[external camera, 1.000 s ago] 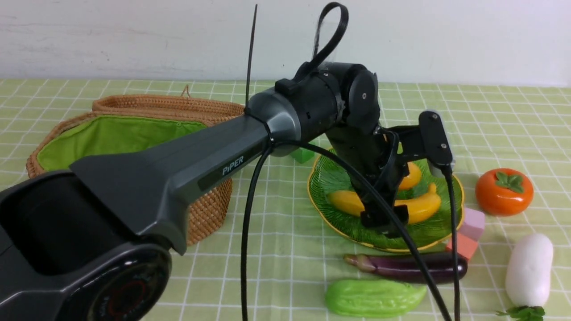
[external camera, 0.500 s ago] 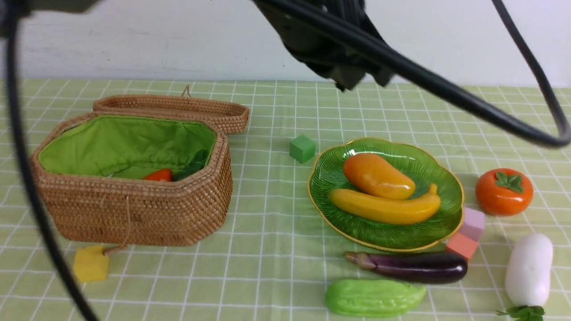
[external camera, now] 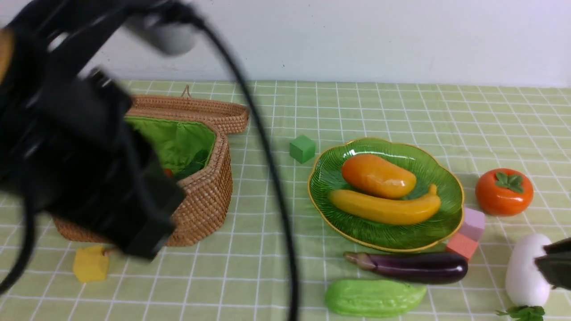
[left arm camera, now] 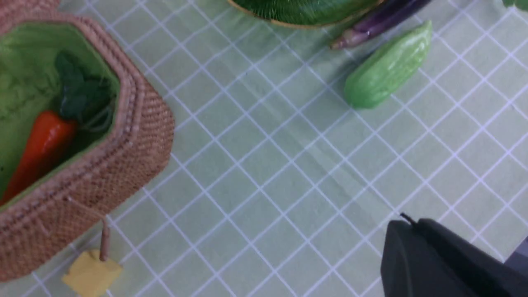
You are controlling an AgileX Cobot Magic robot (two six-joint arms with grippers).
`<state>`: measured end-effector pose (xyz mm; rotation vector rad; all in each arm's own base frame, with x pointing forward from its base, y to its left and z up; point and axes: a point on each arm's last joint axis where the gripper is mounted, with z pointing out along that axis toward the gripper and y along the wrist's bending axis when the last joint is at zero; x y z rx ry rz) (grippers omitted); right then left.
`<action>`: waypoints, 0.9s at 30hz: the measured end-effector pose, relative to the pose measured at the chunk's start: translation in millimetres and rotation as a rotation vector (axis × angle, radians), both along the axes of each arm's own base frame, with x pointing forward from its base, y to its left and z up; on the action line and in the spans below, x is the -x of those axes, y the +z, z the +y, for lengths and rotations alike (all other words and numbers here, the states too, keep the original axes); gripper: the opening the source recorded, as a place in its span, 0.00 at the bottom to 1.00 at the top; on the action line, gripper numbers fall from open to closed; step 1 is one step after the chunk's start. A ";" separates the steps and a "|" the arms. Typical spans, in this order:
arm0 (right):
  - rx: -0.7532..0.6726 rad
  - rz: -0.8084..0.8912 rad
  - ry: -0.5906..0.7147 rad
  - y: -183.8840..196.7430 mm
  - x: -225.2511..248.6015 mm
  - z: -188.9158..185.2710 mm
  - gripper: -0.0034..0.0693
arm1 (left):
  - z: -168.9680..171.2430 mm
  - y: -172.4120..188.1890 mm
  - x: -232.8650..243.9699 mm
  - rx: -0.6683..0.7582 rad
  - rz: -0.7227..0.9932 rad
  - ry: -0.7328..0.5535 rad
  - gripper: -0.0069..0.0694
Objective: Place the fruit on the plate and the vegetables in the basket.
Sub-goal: Take a chayote with your right arm and place it on the basket on the left.
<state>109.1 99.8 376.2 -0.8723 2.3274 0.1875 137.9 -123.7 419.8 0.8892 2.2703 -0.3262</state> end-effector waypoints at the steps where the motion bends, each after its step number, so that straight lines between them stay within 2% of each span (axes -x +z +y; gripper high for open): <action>1: 0.045 0.025 0.042 -7.4 -7.3 10.2 0.19 | 10.5 -11.7 11.7 0.028 -0.016 0.011 0.07; 8: 0.267 0.123 0.284 -56.4 -51.0 58.2 0.19 | 53.4 -37.2 59.5 0.213 -0.201 0.020 0.07; 12: 0.323 0.186 0.394 -87.6 -75.3 74.9 0.20 | 62.8 -36.0 70.6 0.256 -0.238 0.020 0.07; 16: 0.324 0.210 0.451 -109.7 -94.0 83.8 0.23 | 64.5 -35.1 72.6 0.263 -0.243 0.019 0.07; 18: 0.312 0.198 0.475 -124.9 -109.0 89.0 0.31 | 64.4 -35.4 72.6 0.263 -0.242 0.019 0.07; 19: 0.309 0.194 0.476 -124.8 -109.5 89.0 0.31 | 64.4 -35.4 72.7 0.263 -0.241 0.019 0.07; 20: 0.312 0.192 0.488 -135.0 -117.9 91.9 0.40 | 64.4 -35.4 72.7 0.263 -0.241 0.019 0.07; 22: 0.317 0.188 0.495 -140.1 -121.6 93.4 0.46 | 64.4 -35.4 72.7 0.263 -0.241 0.019 0.07; 23: 0.325 0.183 0.511 -146.9 -125.5 96.0 0.55 | 64.4 -35.4 72.7 0.263 -0.240 0.019 0.07; 25: 0.335 0.171 0.532 -154.4 -130.2 99.2 0.66 | 64.4 -35.5 72.7 0.263 -0.240 0.019 0.07; 26: 0.337 0.164 0.537 -155.8 -131.4 100.0 0.67 | 64.4 -35.5 72.7 0.263 -0.240 0.019 0.07; 27: 0.345 0.147 0.560 -161.2 -135.5 103.1 0.76 | 64.4 -35.7 72.8 0.262 -0.238 0.019 0.07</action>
